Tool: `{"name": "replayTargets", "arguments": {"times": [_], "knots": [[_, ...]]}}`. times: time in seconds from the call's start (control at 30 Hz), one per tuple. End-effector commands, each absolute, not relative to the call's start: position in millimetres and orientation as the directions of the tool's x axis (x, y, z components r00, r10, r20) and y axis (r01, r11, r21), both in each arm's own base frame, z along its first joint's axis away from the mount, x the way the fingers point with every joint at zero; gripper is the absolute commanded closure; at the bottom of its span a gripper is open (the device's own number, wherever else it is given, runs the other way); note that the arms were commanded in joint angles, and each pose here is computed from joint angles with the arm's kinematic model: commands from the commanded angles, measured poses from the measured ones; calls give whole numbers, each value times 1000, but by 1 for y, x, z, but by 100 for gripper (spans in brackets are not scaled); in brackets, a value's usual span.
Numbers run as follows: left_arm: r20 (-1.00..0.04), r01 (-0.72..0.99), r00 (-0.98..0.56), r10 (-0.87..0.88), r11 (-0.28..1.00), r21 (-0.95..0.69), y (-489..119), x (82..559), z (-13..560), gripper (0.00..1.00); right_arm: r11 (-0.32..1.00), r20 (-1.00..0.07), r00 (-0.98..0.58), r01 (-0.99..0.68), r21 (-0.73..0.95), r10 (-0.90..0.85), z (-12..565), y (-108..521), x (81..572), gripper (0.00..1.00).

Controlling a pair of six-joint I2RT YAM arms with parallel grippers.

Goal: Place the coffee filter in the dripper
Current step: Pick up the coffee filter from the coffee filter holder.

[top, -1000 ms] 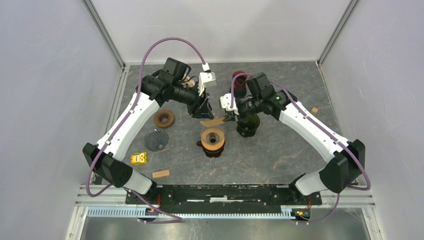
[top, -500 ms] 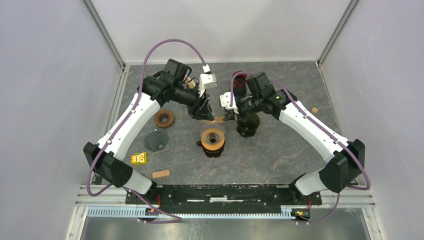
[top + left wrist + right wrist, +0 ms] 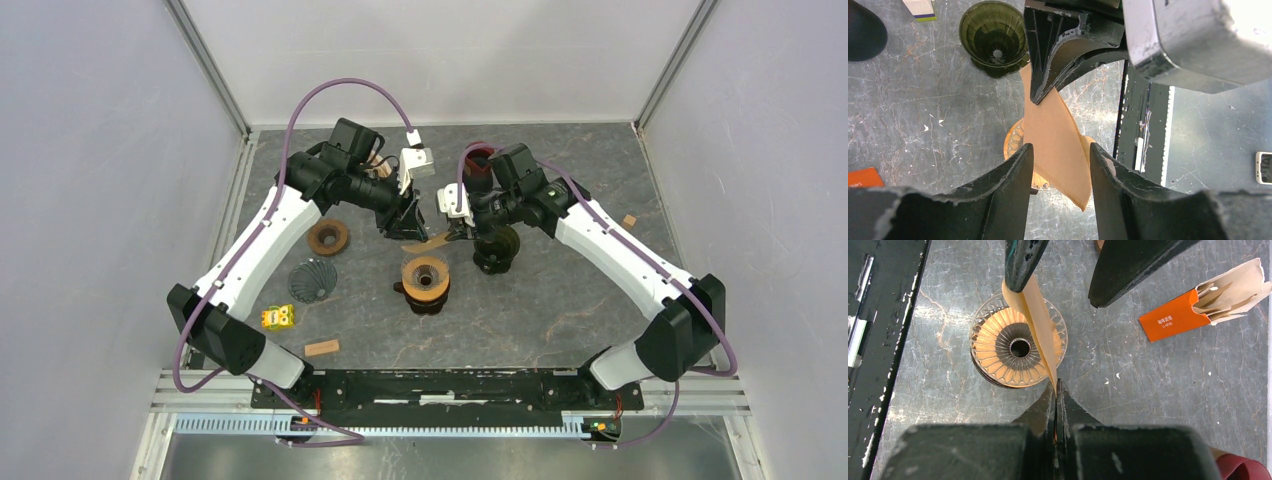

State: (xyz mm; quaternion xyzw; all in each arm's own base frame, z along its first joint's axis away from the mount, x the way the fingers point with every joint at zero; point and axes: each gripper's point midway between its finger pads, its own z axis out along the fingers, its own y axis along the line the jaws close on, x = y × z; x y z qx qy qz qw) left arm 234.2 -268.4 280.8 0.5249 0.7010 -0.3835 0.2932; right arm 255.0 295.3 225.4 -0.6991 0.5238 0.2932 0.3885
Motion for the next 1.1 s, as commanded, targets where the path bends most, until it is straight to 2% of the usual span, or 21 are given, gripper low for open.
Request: {"name": "replayTargets", "arguments": {"times": [0.0, 0.6, 0.93, 1.07], "knots": [[-840, 968, -251, 482, 127, -216, -275, 235, 291, 47, -146, -818, 319, -948, -284, -478, 243, 302, 262, 100], [-835, 969, -247, 492, 135, -207, -275, 240, 287, 46, -158, -815, 318, -948, -275, -484, 239, 302, 262, 100], [-855, 949, -302, 422, 218, -227, -279, 256, 308, 47, -187, -766, 378, -925, -330, -521, 224, 293, 263, 100], [-845, 893, -400, 355, 358, -272, -281, 275, 309, 45, -175, -717, 440, -892, -416, -540, 224, 285, 271, 100]]}}
